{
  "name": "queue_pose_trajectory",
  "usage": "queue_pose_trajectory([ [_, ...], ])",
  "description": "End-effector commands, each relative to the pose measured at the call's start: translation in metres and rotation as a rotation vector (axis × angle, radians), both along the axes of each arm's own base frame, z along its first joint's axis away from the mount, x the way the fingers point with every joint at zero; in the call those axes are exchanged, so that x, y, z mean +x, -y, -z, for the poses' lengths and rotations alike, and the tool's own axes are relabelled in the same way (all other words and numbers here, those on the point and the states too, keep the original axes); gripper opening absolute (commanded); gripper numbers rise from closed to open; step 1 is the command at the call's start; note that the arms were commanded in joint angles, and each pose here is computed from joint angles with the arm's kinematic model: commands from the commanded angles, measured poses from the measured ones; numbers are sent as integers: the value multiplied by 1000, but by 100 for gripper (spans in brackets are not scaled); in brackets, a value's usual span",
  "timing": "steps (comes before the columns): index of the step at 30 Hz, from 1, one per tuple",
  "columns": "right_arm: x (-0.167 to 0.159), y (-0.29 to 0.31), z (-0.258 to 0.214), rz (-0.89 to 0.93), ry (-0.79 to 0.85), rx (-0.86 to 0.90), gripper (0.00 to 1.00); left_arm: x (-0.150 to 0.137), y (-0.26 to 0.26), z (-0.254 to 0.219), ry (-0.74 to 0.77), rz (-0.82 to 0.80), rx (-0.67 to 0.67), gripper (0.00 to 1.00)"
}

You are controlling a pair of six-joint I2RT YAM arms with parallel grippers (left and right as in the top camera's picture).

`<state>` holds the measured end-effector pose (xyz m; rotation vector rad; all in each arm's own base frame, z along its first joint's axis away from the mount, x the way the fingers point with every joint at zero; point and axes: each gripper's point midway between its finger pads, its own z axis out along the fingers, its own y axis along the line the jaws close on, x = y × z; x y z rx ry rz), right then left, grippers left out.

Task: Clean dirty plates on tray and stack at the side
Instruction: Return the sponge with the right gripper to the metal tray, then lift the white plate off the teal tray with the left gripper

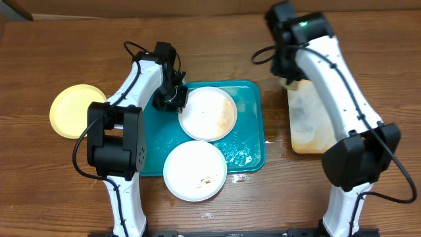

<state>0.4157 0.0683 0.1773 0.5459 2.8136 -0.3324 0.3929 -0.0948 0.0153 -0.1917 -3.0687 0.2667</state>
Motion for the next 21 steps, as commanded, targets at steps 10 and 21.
queue_pose_trajectory([
  [10, -18, 49, 62, 60, -154, 18, 4, 37, -21, -82, 138, -75, 136, 4],
  [21, -44, 45, 129, 47, -242, 64, 4, 23, -39, -150, 209, -106, 472, 4],
])
